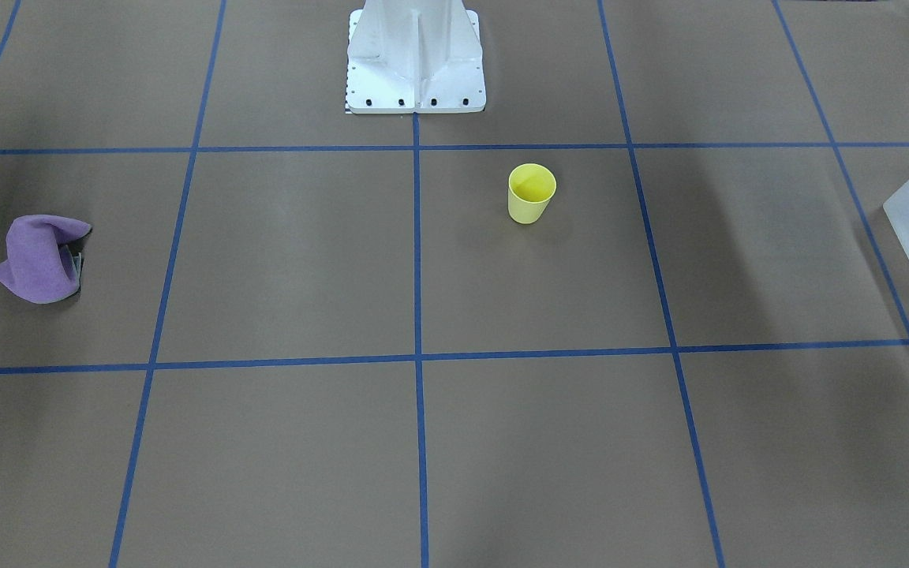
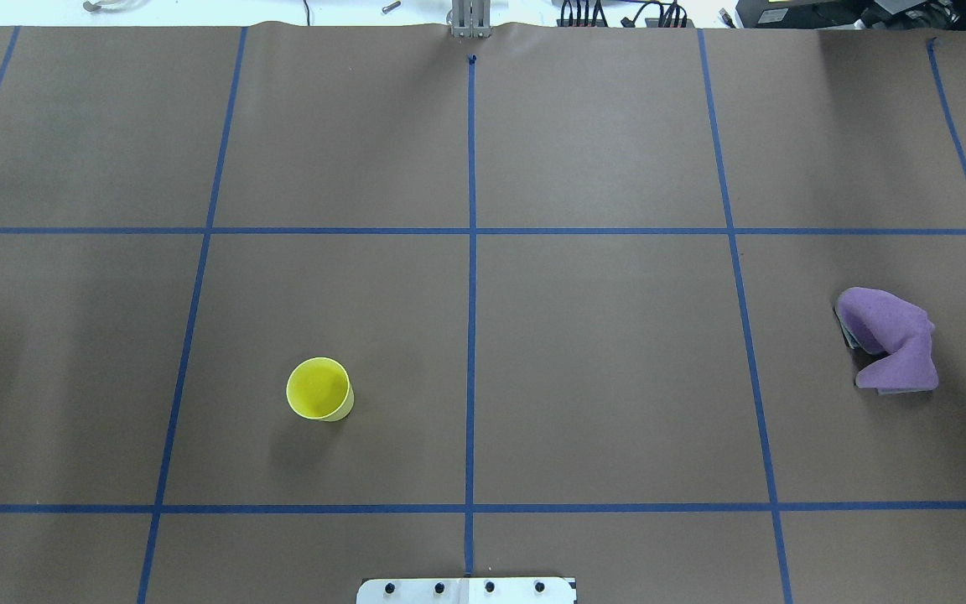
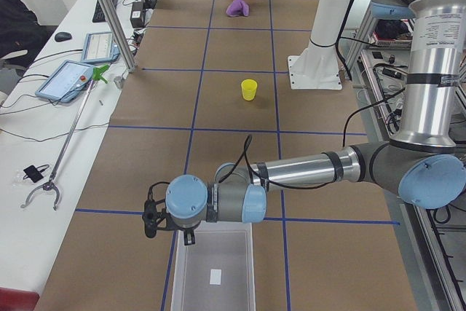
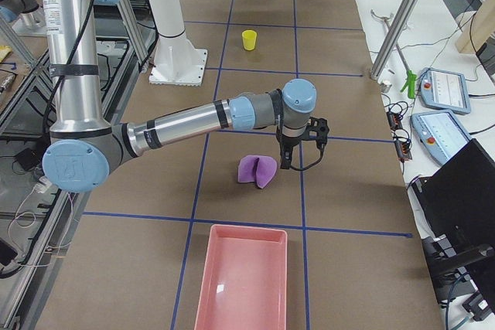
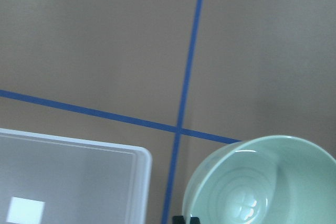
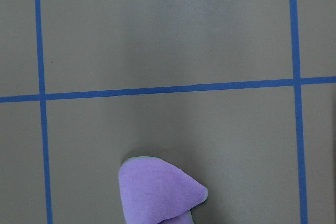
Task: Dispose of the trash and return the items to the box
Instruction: 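Lower the bowl into the clear bin while the right arm reaches the cloth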
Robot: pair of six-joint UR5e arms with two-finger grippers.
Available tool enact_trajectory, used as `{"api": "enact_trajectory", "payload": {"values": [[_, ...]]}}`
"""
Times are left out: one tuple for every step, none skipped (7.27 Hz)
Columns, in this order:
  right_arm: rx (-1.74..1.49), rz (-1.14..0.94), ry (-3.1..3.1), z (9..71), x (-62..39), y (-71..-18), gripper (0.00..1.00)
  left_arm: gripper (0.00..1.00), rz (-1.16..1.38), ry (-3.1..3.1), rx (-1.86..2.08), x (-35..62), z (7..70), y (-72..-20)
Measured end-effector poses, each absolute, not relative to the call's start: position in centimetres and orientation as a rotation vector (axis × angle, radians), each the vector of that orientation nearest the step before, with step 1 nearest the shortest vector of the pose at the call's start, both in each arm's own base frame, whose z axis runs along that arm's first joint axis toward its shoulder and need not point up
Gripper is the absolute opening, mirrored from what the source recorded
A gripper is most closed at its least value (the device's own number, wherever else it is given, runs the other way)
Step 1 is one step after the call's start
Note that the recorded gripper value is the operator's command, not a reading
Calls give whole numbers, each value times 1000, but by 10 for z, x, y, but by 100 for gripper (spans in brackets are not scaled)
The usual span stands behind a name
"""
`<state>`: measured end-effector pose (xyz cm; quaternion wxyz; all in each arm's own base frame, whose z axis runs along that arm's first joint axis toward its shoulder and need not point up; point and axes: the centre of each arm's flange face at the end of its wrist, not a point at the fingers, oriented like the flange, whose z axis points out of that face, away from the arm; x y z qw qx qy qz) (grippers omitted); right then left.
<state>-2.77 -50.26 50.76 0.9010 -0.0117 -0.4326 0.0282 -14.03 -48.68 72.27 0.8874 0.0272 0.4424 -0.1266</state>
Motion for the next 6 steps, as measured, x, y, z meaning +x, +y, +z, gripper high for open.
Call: {"api": "enact_trajectory", "payload": {"values": [[-31,48,-894,506,-36,-502,100,0,-264,914,46,-145,757,-473],[-37,37,-893,505,-42,-501,100,0,-265,899,41,-145,781,-457],[-42,27,-893,505,-49,-500,100,0,-268,880,38,-144,797,-443],[-51,14,-891,506,-56,-499,100,0,-272,868,33,-143,807,-433],[-62,1,-889,508,-64,-498,100,0,-282,863,24,-141,812,-427],[-69,-7,-888,510,-69,-497,100,0,-303,862,18,-138,815,-423]]}}
